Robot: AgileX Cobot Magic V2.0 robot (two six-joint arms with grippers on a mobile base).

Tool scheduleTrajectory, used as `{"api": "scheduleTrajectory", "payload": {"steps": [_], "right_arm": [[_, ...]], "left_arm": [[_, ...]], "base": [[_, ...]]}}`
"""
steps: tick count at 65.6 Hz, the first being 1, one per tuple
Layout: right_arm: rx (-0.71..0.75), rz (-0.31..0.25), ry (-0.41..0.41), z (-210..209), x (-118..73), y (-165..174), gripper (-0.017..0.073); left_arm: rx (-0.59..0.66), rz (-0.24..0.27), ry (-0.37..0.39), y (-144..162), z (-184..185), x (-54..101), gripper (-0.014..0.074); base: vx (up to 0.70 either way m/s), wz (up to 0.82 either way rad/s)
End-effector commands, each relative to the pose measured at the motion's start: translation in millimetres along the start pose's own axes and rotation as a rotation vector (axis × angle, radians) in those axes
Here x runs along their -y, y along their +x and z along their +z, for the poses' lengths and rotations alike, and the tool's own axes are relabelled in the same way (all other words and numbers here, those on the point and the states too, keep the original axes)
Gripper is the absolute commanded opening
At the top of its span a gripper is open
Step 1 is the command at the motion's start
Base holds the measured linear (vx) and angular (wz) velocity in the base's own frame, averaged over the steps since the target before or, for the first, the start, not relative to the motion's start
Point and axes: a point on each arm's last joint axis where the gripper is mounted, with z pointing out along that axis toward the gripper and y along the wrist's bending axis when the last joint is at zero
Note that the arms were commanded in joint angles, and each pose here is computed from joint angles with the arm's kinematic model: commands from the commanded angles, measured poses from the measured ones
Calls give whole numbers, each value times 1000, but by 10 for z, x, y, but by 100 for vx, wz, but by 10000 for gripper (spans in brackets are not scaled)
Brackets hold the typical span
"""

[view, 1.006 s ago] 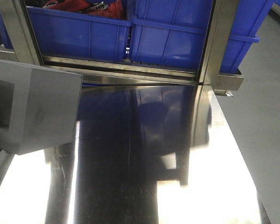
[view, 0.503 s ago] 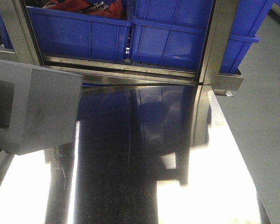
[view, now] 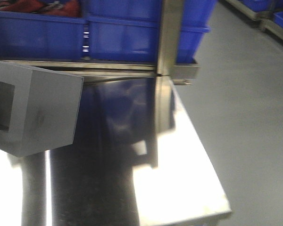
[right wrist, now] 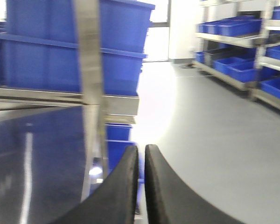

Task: Sort gray base to blue bin
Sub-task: 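Hold the gray block in the left gripper while the base turns away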

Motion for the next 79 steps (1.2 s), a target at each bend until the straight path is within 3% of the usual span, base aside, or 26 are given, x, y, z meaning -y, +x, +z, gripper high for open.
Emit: {"api": "scheduleTrajectory", "payload": {"steps": [1, 79], "right_arm": [[81, -13, 1, -8, -1, -69, -4], [81, -13, 1, -8, -1, -69, -4]], "left_arm": [[138, -11, 45, -201, -34, 58, 157], [138, -11, 45, -201, -34, 58, 157]], "base": [[-12, -59], [-4, -75]]}}
